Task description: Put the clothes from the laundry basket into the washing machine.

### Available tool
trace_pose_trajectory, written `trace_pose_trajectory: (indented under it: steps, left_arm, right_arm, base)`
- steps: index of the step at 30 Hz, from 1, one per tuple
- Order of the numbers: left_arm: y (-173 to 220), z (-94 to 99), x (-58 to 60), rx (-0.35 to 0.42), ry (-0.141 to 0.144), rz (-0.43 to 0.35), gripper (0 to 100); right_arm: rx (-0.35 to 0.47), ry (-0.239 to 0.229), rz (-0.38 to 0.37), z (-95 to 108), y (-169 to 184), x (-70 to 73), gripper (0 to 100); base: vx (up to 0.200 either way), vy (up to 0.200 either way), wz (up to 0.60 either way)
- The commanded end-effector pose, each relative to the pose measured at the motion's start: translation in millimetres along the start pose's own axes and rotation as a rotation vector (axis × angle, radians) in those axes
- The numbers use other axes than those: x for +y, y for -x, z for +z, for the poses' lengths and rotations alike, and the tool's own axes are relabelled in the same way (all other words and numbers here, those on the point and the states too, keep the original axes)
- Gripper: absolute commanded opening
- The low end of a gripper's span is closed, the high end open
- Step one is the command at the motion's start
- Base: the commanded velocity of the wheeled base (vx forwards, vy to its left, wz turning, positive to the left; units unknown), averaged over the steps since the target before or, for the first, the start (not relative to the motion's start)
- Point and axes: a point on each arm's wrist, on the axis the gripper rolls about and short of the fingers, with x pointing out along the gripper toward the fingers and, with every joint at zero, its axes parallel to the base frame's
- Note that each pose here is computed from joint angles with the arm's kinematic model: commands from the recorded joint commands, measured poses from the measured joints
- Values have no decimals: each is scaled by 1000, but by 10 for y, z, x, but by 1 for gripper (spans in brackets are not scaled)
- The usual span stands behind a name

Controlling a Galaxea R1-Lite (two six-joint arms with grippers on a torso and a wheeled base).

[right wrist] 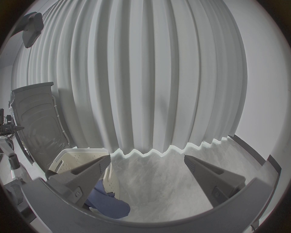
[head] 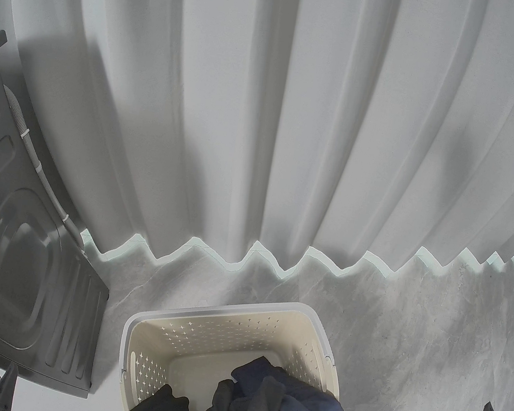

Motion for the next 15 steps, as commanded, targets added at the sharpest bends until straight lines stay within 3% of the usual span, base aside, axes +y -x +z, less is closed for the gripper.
trace_pose_trajectory:
  steps: [1, 9, 15]
  left_arm:
    - [2, -49, 1, -2, 1, -1, 100]
    - [2, -49, 1, -2, 0, -1, 100]
    - [2, -49, 1, -2, 0, -1, 100]
  right_arm:
    - [0, 0, 0, -44, 0, 0, 100]
    - [1, 0, 0, -48, -1, 0, 100]
    - [0, 0, 0, -44, 0, 0, 100]
  base:
    - [0, 0, 0]
    - [0, 0, 0]
    - [200, 0, 0]
